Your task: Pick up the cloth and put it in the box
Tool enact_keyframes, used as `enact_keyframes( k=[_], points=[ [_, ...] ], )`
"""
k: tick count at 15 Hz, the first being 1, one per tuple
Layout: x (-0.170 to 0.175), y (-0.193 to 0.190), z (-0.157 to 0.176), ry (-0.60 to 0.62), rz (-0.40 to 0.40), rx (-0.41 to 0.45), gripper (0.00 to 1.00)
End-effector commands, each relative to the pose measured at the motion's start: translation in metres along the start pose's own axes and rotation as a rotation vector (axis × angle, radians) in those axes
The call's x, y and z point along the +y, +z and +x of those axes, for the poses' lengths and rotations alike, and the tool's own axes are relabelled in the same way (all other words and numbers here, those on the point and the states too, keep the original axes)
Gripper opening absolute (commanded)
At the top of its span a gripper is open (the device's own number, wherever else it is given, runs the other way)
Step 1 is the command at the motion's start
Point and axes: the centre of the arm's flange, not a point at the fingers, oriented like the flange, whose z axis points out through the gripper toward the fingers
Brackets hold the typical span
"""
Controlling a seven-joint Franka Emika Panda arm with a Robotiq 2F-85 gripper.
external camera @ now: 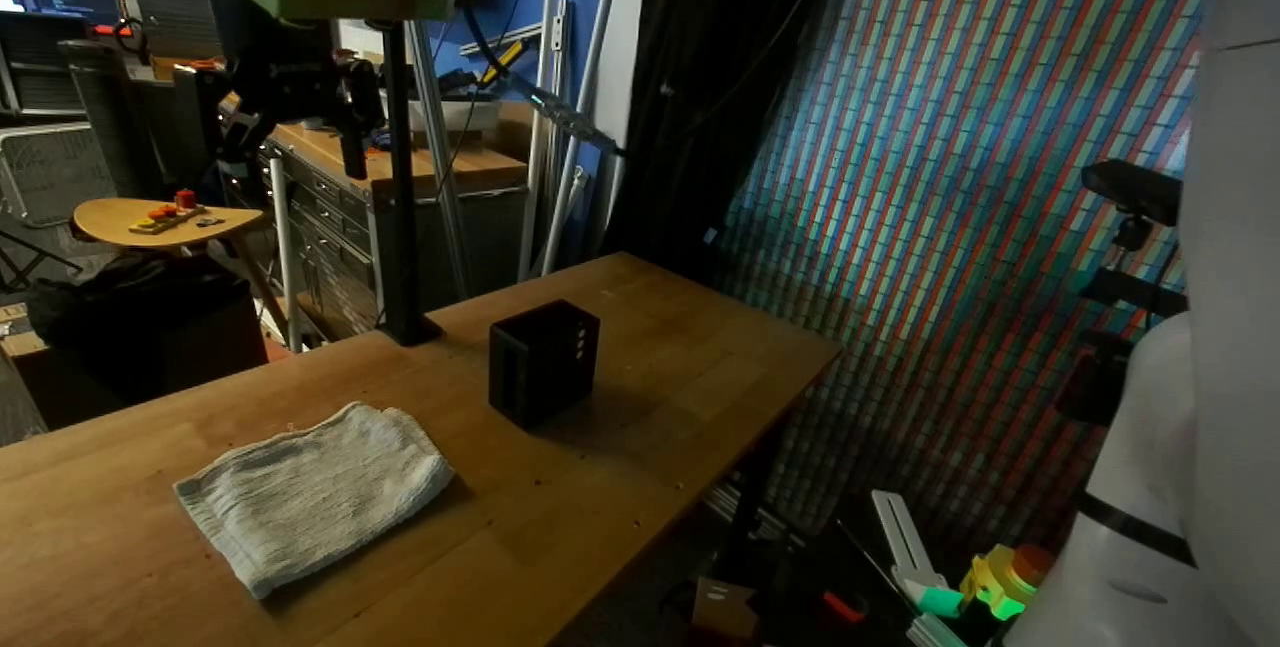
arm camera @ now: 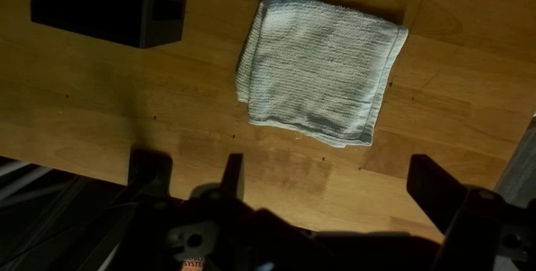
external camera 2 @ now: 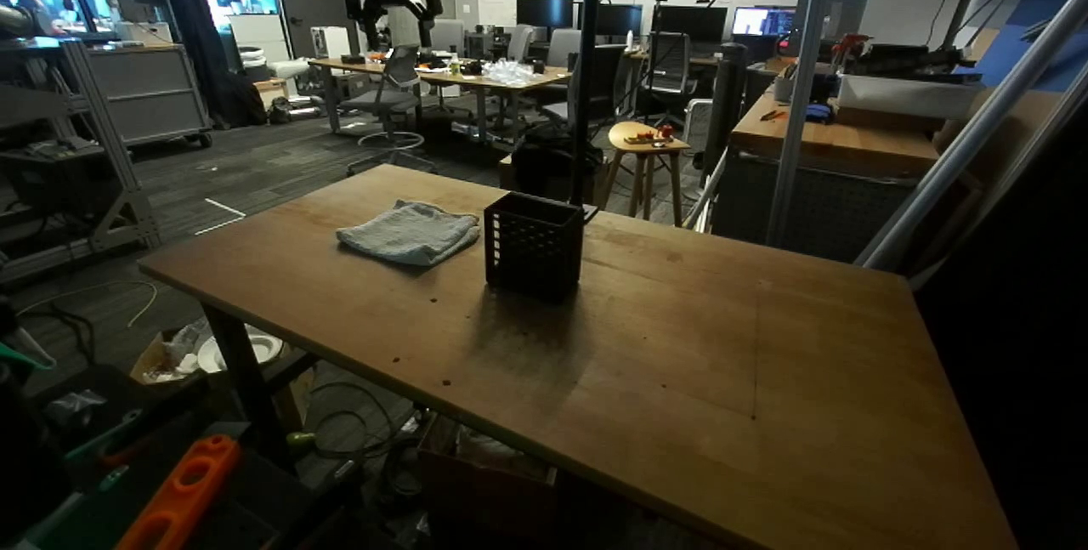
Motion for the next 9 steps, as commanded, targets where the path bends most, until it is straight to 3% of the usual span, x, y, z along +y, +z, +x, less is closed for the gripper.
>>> enact_keyframes(
  k=[1, 9],
  points=[
    [0.003, 0.023, 0.026, -0.064, -0.029, 0.005, 1.00],
    [0.019, 0.119, 0.057, -0.101, -0.047, -0.025, 1.00]
  ],
)
